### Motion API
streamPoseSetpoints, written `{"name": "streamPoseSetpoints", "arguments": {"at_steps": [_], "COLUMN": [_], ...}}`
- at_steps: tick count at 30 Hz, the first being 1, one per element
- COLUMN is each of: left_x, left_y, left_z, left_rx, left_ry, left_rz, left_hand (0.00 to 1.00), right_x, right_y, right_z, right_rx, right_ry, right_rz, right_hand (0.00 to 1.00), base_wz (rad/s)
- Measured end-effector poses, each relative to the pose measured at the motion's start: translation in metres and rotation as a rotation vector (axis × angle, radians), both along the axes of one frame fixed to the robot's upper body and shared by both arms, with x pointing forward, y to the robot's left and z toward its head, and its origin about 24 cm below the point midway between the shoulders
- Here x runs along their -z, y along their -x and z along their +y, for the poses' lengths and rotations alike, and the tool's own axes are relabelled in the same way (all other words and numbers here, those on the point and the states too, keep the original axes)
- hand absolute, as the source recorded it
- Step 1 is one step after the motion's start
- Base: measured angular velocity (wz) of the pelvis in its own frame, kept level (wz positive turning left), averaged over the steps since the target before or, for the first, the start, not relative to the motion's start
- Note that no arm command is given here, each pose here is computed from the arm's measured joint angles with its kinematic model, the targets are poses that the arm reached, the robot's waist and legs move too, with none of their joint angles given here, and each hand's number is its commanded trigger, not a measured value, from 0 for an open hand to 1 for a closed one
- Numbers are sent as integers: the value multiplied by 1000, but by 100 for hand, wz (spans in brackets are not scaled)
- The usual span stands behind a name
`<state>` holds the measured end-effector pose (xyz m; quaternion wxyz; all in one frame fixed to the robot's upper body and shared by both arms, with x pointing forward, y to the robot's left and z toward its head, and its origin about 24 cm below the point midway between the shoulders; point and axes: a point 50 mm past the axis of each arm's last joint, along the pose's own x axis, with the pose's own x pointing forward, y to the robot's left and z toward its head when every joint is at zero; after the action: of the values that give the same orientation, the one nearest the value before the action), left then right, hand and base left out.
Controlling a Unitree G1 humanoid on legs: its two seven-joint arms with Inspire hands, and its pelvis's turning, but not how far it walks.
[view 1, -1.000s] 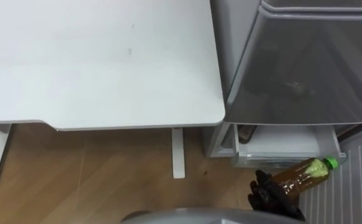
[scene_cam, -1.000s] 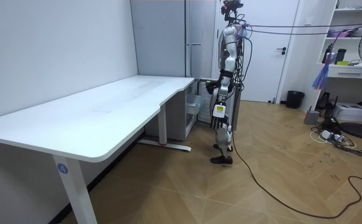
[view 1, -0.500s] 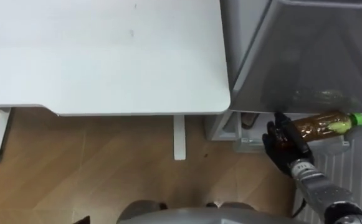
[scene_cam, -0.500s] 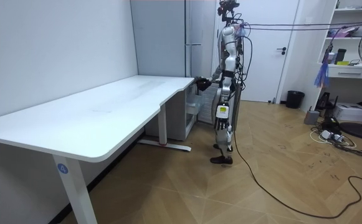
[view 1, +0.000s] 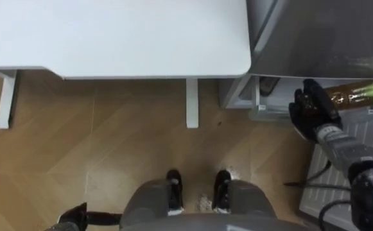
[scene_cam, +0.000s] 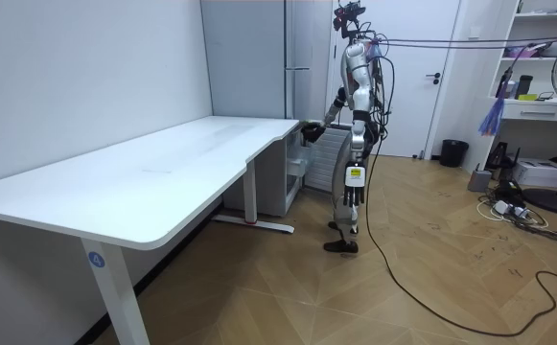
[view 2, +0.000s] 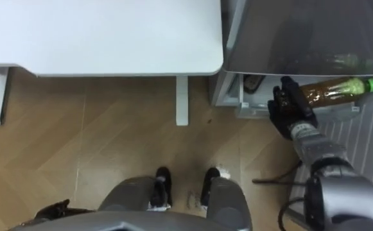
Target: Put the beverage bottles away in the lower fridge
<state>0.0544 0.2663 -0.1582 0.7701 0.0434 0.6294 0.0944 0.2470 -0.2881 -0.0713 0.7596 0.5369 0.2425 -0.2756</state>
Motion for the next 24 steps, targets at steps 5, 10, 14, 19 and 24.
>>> {"name": "streamPoseSetpoints", "arguments": {"at_steps": [5, 10, 14, 19, 24], "left_x": [0, -1, -2, -3, -3], "left_y": [-12, -21, -33, -35, -37], "left_z": [-7, -8, -10, -10, -11], "left_rx": [75, 98, 116, 115, 114], "left_ry": [6, -11, -12, -28, -26], "left_rz": [-2, -14, -41, -47, -56], "left_hand": [0, 0, 0, 0, 0], "right_x": [-11, -24, -35, -47, -61], "right_y": [-11, -24, -35, -45, -53], "right_z": [-6, -10, -12, -15, -24], "right_rx": [44, 57, 65, 66, 89], "right_ry": [8, 33, 47, 60, 96], "right_rz": [0, 1, -11, -43, -80], "right_hand": [100, 100, 100, 100, 81], "base_wz": [2, 5, 18, 8, 2]}}
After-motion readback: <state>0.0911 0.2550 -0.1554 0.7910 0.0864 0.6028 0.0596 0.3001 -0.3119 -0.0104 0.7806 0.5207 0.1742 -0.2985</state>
